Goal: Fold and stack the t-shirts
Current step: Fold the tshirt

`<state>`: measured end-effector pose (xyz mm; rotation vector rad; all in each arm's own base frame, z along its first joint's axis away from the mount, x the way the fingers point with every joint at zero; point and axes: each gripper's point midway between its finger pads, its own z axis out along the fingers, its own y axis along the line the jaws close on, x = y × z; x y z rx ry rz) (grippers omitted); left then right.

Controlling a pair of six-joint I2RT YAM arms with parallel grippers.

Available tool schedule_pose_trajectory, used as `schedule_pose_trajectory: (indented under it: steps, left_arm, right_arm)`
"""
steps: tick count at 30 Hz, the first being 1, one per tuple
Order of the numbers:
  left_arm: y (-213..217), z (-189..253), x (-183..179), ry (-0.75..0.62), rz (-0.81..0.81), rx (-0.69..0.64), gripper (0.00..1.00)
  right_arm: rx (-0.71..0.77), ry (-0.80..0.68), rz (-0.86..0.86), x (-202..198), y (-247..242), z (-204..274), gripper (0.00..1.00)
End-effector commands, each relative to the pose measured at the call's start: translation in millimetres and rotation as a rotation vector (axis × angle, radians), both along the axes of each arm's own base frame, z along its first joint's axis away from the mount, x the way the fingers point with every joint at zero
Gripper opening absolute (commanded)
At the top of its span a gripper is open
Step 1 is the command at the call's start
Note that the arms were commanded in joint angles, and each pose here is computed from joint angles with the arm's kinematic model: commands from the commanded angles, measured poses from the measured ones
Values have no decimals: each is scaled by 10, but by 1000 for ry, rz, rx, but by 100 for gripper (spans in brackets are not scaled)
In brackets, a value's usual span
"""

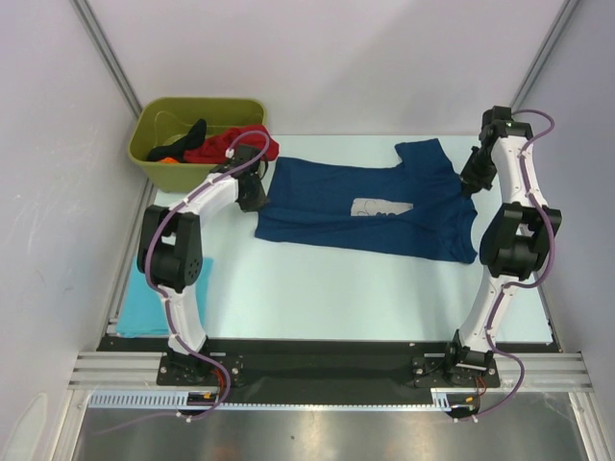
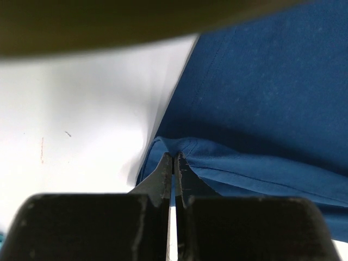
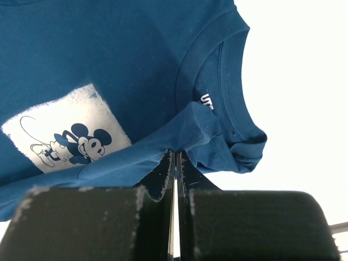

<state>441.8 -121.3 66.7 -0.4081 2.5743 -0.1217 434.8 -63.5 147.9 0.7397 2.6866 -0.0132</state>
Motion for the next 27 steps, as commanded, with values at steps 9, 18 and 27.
schedule_pose_trajectory:
  steps: [9,18,27]
  left_arm:
    - [10,96,170,-45,-18,9,31]
    - [151,244,-369,-40,-51,53,90]
    - [52,431,-1049,-112,-174,-64,86]
  right_arm:
    - [-4,18,-6,14,8,-108,0]
    - [41,-30,-50,560,-157,-436,17]
    - [-32,-34,-54,172,-254,-197,45]
